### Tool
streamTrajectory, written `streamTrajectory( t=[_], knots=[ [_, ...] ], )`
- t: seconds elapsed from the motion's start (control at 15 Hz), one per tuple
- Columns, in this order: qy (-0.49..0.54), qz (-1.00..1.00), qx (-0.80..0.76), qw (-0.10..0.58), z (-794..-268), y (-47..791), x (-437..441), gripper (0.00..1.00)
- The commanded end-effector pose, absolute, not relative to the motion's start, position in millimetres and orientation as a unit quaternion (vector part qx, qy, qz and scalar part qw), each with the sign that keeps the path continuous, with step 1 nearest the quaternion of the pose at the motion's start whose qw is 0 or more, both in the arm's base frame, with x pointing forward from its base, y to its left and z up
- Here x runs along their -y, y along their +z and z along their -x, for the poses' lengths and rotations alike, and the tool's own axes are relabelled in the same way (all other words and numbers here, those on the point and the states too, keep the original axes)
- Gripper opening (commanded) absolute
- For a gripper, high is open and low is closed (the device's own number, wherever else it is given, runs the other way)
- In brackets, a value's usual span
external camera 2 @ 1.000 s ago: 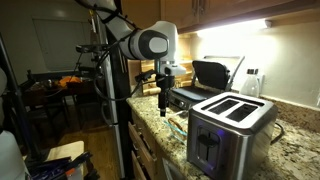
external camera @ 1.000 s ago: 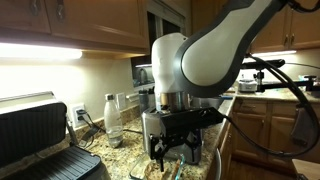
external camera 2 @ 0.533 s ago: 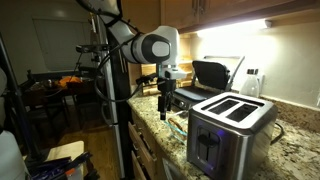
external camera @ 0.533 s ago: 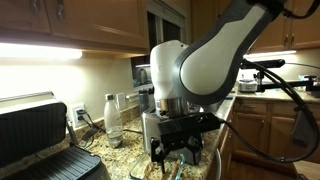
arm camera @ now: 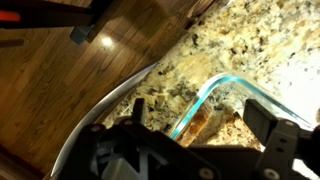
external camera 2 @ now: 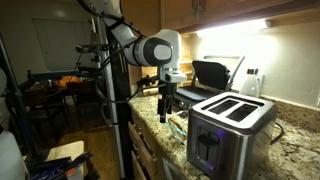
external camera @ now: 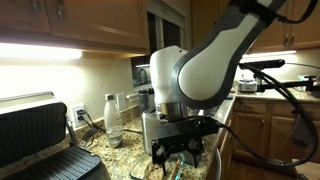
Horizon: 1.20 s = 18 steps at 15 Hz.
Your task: Put one slice of bread in the toaster
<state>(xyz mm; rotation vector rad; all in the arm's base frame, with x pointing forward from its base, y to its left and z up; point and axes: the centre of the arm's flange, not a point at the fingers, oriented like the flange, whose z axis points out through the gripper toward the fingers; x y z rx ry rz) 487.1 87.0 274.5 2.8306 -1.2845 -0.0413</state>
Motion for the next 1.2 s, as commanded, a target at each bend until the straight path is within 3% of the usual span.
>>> streamTrajectory(
  t=[0.0,0.73,1.13],
  knots=[
    [-0.012,-0.903,0.428,0.024,-494,269,-85,1.0],
    [0.006,-0.883,0.469,0.013,-544,282,-79,1.0],
    [0.0,-0.88,0.475,0.012,-547,277,-83,1.0]
  ],
)
